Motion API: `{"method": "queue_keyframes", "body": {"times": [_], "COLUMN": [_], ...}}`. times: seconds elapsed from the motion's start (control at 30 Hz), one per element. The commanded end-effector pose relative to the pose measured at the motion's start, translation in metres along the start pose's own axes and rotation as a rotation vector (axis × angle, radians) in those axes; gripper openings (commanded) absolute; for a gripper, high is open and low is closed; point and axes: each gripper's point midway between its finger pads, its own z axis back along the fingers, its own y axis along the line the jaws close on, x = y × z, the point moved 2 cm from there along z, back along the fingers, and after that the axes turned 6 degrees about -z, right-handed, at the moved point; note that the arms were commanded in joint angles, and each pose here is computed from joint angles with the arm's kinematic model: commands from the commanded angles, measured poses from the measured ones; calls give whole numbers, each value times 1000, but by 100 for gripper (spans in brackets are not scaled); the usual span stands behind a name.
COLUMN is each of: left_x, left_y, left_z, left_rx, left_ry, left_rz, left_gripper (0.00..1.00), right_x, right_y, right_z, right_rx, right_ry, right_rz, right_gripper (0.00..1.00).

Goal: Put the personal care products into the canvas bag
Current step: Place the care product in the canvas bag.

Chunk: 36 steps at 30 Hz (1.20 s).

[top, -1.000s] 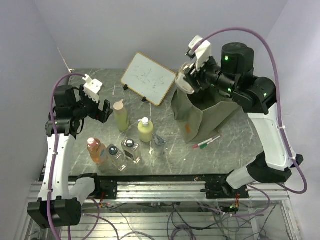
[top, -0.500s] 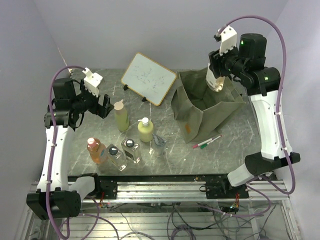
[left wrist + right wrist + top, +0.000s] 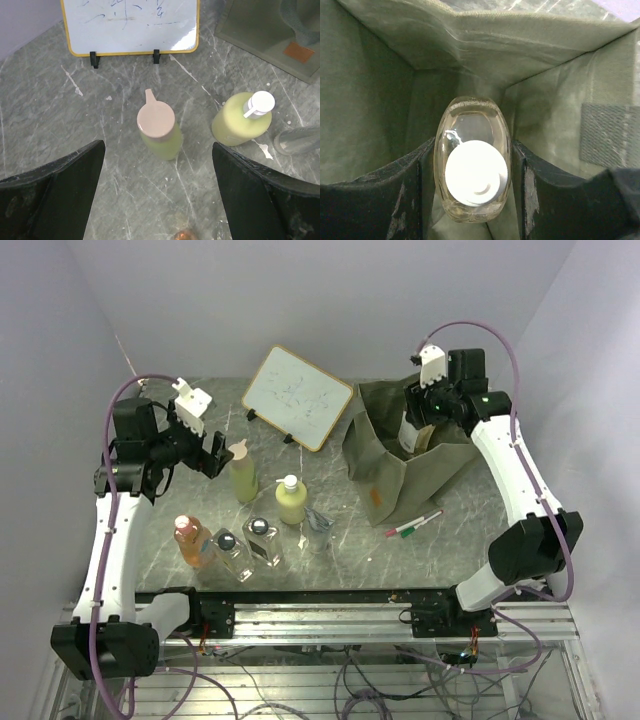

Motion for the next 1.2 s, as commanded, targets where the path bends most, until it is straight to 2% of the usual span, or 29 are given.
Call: {"method": "queue_keyframes", "body": {"times": [0.0, 0.23, 0.47, 0.7, 1.0, 1.17], "left_x": [12, 14, 16, 14, 10, 8], "left_y": [-5, -8, -10, -11, -12, -13], "left_z": [-2, -4, -2, -2, -3, -3], "left_rx": [-11, -10, -8, -7, -9, -13], "left_ry": [-67, -85, -95, -94, -90, -85], "left_rz": [-30, -26, -29, -36, -37, -38], "left_gripper": [99, 99, 99, 99, 99, 99], "right_x": [53, 49, 55, 48, 38, 30], "right_y": [-16, -26, -37, -45, -41, -38], "right_z": [-2, -23, -25, -33, -43, -56], "right_rx": [-70, -114, -173, -222, -206, -176], "right_ry": [-255, -295, -345, -336, -364, -328], "right_rz": [36, 20, -5, -25, -33, -28], "right_gripper": [0, 0, 0, 0, 0, 0]}}
